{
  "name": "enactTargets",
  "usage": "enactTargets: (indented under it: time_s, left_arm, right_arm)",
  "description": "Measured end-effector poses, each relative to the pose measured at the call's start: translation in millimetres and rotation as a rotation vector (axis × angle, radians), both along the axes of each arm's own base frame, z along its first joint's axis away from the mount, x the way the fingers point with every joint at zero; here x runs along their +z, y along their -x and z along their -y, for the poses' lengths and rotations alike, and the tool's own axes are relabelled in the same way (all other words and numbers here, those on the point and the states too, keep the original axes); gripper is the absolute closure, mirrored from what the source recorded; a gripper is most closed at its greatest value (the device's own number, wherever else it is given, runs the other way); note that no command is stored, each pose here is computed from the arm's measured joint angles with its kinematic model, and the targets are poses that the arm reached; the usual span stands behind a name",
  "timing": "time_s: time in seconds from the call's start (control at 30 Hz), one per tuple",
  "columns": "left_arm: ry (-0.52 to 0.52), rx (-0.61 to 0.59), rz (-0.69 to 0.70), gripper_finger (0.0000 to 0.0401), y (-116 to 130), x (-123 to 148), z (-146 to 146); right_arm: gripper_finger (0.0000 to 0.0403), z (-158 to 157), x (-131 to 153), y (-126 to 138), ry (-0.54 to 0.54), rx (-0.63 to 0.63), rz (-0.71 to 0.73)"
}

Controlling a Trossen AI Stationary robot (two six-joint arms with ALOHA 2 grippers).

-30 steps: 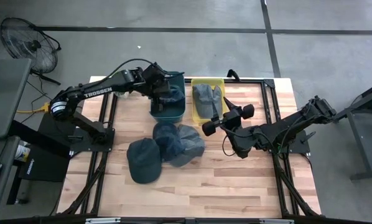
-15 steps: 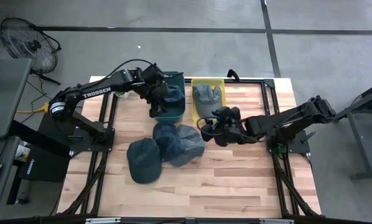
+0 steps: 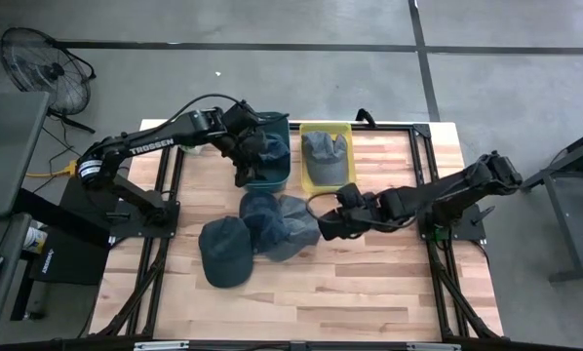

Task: Pick & Place hat
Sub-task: Put the gray cap into the yellow bin

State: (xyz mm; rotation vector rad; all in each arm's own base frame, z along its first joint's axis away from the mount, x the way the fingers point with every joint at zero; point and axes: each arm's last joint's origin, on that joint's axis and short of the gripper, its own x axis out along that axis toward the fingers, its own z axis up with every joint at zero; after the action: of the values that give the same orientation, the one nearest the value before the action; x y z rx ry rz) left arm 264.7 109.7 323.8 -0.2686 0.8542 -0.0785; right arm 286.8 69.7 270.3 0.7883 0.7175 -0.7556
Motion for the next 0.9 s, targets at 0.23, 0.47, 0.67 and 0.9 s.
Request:
enactTargets:
  time_s: [0.23, 0.47, 0.67, 0.9]
  left_arm:
    - [-0.021, -0.034, 0.003, 0.0176, 1, 0, 0]
    - [-0.027, -0.051, 0.004, 0.0176, 1, -1, 0]
    - [0.006, -0.076, 0.023, 0.0176, 1, 0, 2]
    - [0.015, -0.073, 0.024, 0.0176, 1, 0, 2]
  right_arm:
    - [0.0194, -11, -34, 15, -0.073, -0.062, 0.079]
    - [0.0194, -14, -79, 34, -0.191, -0.015, 0.350]
    - [0.0194, -4, -101, 40, -0.230, 0.023, 0.419]
    - [0.0173, 4, -112, 39, -0.227, 0.045, 0.398]
